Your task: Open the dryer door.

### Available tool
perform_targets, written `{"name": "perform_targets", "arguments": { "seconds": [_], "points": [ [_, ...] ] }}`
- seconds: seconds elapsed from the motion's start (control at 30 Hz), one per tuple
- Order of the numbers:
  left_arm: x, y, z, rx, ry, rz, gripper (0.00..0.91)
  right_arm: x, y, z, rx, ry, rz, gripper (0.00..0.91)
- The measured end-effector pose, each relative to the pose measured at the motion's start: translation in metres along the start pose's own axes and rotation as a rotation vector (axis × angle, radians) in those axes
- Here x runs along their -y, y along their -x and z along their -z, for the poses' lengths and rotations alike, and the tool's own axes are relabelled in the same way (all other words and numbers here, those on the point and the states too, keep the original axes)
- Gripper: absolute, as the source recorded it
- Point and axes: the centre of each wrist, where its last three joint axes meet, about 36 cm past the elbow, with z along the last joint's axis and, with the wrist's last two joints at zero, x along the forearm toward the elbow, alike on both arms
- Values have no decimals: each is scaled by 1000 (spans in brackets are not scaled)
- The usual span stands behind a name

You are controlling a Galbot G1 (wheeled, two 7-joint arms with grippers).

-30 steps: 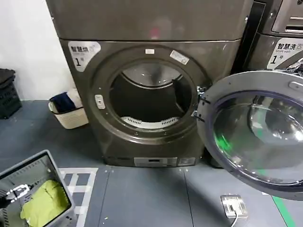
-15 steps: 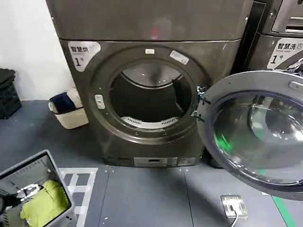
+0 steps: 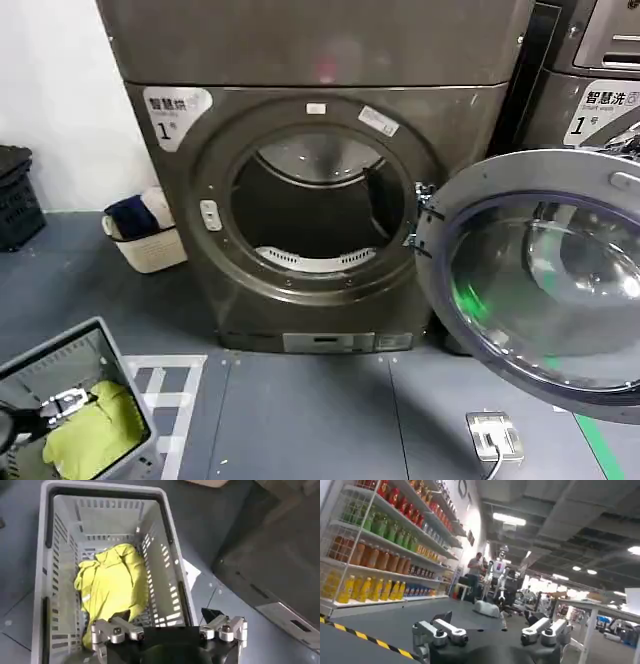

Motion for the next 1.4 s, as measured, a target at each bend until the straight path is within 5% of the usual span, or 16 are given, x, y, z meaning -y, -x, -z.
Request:
{"name": "perform_targets", "arguments": {
  "seconds": [1.4],
  "points": [
    [-13,0,6,-21,-68,36,907,-6,-8,1,14,14,14,907]
  ]
}}
